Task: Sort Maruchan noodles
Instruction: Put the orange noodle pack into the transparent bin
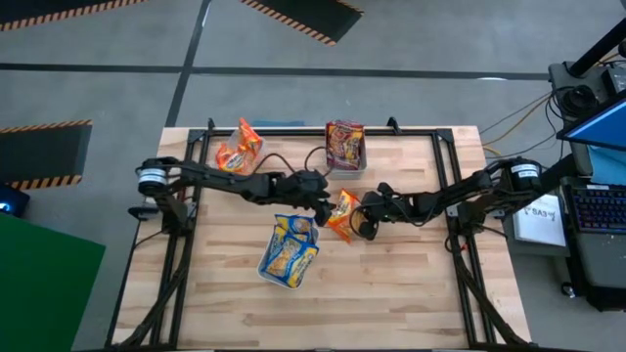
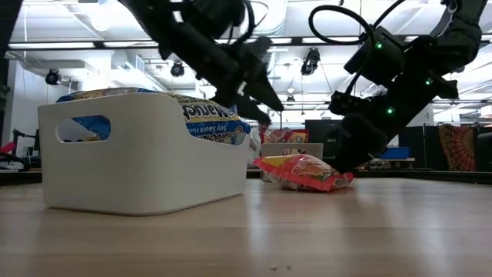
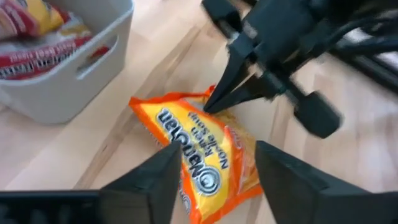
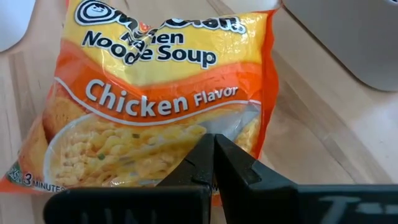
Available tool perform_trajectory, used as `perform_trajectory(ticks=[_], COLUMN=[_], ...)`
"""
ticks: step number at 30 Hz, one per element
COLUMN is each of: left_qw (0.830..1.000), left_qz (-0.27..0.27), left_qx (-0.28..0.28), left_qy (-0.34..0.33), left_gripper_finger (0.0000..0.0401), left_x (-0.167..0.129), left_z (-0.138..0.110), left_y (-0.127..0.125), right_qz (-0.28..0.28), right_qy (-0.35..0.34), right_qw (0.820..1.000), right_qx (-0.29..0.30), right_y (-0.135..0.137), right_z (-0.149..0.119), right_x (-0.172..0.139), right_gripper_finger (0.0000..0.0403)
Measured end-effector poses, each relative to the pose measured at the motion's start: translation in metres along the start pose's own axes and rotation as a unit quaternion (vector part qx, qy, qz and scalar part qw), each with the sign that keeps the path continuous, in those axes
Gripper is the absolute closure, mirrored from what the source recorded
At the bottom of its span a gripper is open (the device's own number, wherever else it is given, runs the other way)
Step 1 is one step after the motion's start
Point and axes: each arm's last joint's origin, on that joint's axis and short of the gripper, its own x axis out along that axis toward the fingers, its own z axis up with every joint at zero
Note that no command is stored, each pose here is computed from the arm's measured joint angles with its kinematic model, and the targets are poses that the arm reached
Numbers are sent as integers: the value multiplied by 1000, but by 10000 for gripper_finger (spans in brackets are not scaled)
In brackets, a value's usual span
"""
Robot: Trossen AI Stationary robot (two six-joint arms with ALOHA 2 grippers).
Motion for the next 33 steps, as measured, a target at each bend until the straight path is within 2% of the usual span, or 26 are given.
perform_trajectory(ticks=[4,7,12,19,26,33], left_qw=[1000,999,996,994,996,996], left_qz=[11,22,39,53,18,12], left_qx=[8,17,17,-32,-43,-57], left_qy=[23,44,75,88,71,66], left_gripper_finger=[175,161,161,166,166,167], left_x=[17,30,53,70,82,94], left_z=[2,4,0,-10,-14,-22], left_y=[-2,-4,-1,15,14,16], right_qz=[5,7,7,7,7,9], right_qy=[-12,-16,-19,-20,-21,-26], right_qw=[1000,1000,1000,1000,1000,1000], right_qx=[-1,-2,-2,-2,-2,0], right_y=[0,0,0,0,0,1], right_z=[4,5,6,6,6,7], right_x=[-3,-5,-6,-6,-6,-6], right_gripper_finger=[394,394,394,394,394,394])
